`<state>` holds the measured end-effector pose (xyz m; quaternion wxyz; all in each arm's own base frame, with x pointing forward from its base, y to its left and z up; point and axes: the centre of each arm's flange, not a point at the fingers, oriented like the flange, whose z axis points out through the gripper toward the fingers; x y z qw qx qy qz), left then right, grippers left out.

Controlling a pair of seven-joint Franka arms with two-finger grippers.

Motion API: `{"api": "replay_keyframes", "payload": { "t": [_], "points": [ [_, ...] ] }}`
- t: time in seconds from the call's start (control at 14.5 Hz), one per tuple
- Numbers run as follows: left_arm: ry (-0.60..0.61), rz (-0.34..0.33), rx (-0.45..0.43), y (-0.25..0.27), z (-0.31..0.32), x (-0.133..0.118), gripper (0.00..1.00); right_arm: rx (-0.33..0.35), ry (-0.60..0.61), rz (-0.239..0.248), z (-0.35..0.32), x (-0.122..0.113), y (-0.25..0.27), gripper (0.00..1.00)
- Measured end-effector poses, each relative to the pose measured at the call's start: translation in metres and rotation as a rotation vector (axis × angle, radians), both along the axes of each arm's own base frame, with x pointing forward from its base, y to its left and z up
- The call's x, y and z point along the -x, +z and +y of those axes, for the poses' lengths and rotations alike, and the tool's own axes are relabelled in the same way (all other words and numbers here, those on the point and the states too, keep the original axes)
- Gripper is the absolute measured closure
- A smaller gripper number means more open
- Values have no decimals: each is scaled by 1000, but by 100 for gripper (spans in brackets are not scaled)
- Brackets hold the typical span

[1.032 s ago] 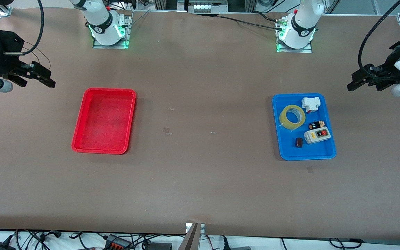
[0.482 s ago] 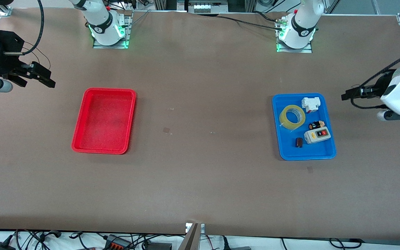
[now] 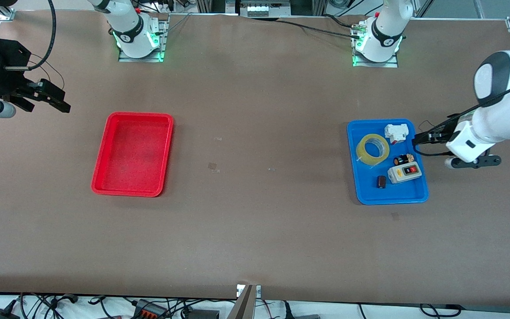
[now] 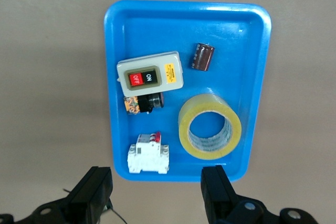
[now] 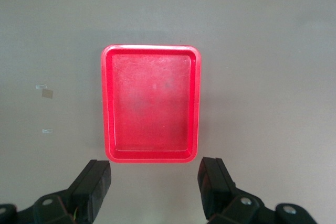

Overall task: Place and move tape with both arms
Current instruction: 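Reach the left gripper down to the yellow tape roll in the blue tray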

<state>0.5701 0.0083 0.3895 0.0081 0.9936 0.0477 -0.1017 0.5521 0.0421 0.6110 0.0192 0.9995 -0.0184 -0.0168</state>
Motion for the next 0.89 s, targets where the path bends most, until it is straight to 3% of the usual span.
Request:
{"api": "replay_keyframes", "payload": {
  "t": [0.55,0.89],
  "points": [
    [-74,-71,6,-92,-37,44,0,0,0,-4,0,-1,0,1],
    [-125,-49,15,-112,-35,58,0,0,0,-4,0,-1,0,1]
  ]
}}
